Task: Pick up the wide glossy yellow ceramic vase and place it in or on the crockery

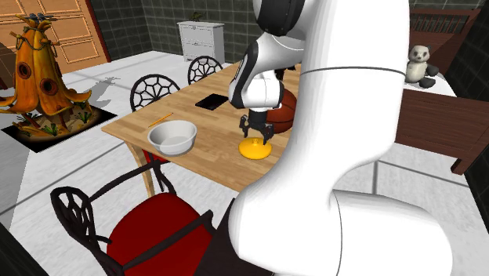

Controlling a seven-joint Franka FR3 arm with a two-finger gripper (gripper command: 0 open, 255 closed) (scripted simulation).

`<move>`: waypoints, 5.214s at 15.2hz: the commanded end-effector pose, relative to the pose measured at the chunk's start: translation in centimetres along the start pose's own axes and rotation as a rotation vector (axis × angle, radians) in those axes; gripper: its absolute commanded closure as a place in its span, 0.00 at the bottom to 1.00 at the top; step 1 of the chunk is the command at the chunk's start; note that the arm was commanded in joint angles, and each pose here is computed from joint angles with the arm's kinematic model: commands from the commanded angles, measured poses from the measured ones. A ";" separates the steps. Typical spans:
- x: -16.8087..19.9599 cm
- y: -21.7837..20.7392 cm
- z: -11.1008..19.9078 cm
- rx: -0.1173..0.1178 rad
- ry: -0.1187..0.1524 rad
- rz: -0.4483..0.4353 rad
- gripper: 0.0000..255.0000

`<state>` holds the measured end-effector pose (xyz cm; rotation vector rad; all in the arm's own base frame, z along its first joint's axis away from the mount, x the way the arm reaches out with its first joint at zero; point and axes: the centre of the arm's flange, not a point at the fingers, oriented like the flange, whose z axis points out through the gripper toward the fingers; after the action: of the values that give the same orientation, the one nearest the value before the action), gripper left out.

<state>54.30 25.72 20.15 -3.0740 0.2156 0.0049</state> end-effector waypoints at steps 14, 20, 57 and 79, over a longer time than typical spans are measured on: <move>0.0 0.0 0.2 0.000 0.000 0.000 1.00; 0.0 -0.1 -1.9 0.000 0.000 0.000 1.00; -5.3 -14.5 -16.1 0.000 0.000 0.000 1.00; -14.0 -37.2 -15.5 0.000 0.000 0.000 1.00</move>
<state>45.58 63.35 38.42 -3.0746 0.2148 0.0051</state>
